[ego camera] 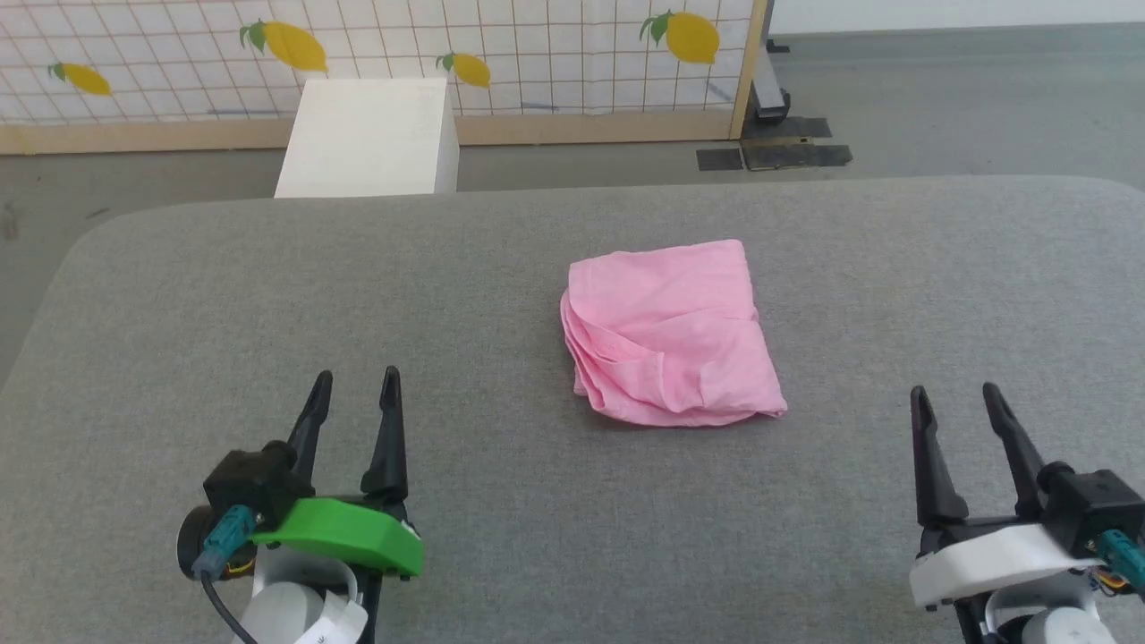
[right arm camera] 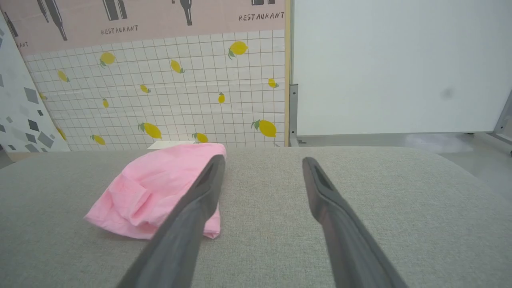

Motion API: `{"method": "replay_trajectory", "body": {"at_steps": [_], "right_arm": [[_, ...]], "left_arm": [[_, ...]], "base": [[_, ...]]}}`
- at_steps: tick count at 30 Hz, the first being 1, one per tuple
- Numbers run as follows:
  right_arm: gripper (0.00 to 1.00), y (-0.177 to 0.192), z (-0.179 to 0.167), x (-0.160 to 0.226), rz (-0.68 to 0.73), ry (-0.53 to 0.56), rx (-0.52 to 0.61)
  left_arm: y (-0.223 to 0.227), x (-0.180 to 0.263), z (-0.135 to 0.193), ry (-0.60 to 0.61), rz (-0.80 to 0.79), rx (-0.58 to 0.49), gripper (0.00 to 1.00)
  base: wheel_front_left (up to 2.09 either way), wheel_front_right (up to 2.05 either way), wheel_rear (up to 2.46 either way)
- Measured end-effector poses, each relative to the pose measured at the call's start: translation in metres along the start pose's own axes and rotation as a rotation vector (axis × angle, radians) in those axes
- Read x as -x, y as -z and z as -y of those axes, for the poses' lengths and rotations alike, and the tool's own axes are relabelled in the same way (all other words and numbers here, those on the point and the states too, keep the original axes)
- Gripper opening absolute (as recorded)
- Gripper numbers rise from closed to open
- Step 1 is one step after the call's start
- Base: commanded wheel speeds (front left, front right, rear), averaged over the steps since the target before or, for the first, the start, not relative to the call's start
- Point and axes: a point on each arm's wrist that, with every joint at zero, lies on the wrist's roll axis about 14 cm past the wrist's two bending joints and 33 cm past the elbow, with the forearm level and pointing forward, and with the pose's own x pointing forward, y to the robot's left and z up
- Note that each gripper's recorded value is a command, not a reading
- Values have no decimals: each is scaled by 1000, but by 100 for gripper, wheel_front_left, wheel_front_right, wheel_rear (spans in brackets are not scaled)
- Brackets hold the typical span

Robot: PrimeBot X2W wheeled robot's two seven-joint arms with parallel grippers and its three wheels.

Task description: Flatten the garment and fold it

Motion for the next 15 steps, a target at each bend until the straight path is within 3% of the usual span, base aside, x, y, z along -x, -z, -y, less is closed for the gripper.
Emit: {"method": "replay_trajectory", "body": {"at_steps": [15], "right_arm": [[100,5,-6,4,-18,-22,17]], "left_arm": [[7,1,1,10,-22,-4,100]], "base": [[0,0,0]]}}
